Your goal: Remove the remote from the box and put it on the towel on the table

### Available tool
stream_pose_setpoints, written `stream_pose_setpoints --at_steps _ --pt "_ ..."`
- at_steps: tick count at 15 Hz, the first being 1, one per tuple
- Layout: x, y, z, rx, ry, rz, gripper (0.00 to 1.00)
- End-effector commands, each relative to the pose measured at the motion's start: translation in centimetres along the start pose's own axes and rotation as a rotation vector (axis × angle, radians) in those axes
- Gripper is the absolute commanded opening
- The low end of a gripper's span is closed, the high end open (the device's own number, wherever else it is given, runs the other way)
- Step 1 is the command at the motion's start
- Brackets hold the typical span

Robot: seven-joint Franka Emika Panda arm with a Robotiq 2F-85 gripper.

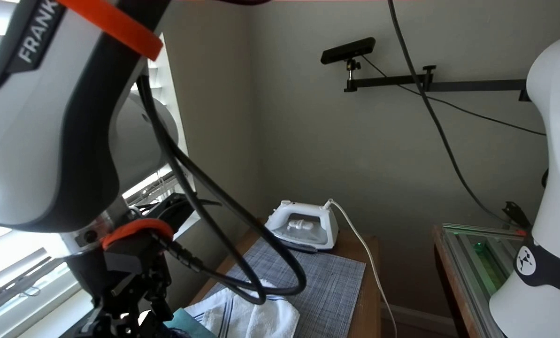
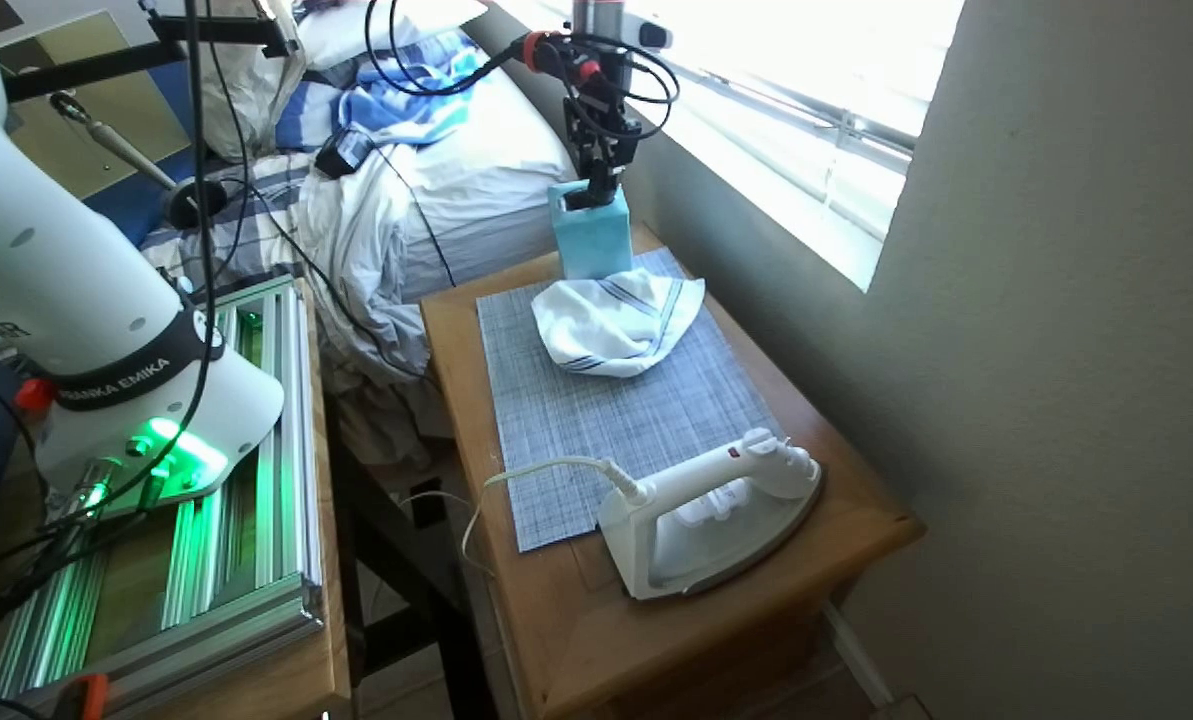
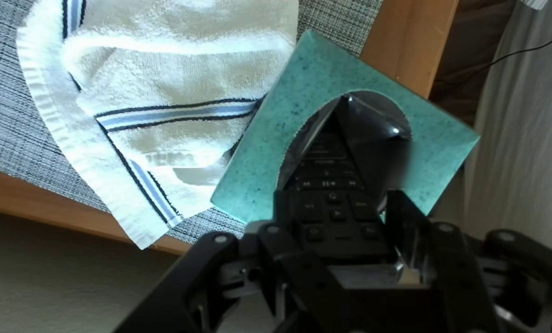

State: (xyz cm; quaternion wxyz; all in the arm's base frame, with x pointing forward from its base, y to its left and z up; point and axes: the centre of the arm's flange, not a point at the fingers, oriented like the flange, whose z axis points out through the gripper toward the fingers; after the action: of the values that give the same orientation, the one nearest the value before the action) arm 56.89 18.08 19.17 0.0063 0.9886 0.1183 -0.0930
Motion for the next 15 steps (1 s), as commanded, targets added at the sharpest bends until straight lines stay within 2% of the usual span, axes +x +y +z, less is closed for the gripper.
stream_pose_setpoints --at_steps 1,3,4,7,9,10,15 --pt "1.0 -0.25 0.15 -0.031 -0.006 0.017 0.87" --pt "1.05 -0.43 0.24 -0.031 -0.009 0.023 0.98" --pt "1.1 -0.55 0.32 -0.031 -0.01 0.027 1.0" --pt "1.36 -0.81 0.56 -0.028 -0.008 0.038 0.98" --pt "1.48 -0.91 0.67 -0.029 -0.01 0.043 0.86" --pt "1.56 -0.89 0.74 -0.03 -0.009 0.044 0.72" --pt "1.96 -0.3 1.03 -0.035 -0.004 0.056 0.36"
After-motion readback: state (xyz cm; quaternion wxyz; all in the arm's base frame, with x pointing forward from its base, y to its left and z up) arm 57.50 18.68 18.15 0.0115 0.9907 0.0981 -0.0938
